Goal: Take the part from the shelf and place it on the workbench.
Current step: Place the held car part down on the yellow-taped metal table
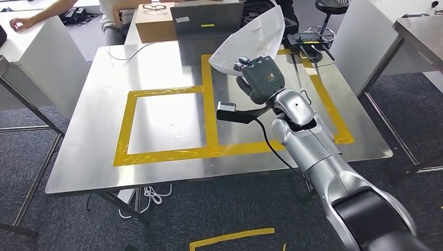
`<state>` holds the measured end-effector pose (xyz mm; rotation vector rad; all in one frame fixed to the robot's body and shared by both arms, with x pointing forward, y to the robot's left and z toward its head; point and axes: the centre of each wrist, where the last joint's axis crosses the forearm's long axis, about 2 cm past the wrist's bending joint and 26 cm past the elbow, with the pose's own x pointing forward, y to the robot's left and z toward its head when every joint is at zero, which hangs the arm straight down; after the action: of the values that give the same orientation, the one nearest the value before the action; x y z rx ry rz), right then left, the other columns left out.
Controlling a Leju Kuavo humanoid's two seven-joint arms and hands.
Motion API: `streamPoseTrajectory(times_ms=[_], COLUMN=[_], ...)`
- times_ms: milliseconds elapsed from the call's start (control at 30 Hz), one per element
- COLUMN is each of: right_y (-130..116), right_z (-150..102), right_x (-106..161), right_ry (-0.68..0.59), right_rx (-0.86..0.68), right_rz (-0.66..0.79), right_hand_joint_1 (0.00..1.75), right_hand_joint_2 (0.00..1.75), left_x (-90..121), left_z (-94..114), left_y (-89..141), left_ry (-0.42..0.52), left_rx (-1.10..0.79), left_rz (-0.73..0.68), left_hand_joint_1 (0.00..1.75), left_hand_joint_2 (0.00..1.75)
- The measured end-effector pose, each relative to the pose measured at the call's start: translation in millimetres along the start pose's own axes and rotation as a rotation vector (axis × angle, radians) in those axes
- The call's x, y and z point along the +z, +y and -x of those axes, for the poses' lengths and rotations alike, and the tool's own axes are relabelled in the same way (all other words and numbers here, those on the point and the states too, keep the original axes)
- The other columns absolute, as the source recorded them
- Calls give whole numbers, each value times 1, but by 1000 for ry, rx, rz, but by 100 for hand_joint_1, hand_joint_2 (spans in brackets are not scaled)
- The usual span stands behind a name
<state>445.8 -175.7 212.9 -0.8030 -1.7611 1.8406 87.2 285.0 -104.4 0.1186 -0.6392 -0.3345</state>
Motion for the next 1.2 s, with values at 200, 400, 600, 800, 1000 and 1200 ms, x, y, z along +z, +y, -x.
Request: streamPoseTrajectory(times_ms=[200, 400, 600, 800, 1000, 1200], right_y=[0, -1, -3, 1, 1, 1], right_z=[-3, -3, -2, -3, -3, -4], right_x=[-2, -3, -4, -3, -3, -3], right_ry=[-5, -6, -8, -6, -6, -8], right_rx=[-4, -2, 1, -4, -2, -3], right_rz=[-2, -1, 2, -8, -9, -9], right_hand_joint_1=[175, 175, 175, 175, 175, 175], right_hand_joint_2=[175, 175, 175, 175, 175, 175], left_x=[0, 0, 0, 1, 0, 0], left_z=[0, 1, 0, 1, 0, 0], left_y=[-1, -1, -1, -2, -1, -1], left_ry=[1, 2, 0, 3, 1, 1], left_rx=[1, 1, 2, 3, 2, 2], left_rz=[1, 1, 1, 3, 0, 1], left_hand_joint_1=[0, 0, 0, 0, 0, 0], left_hand_joint_2=[175, 175, 175, 175, 175, 175])
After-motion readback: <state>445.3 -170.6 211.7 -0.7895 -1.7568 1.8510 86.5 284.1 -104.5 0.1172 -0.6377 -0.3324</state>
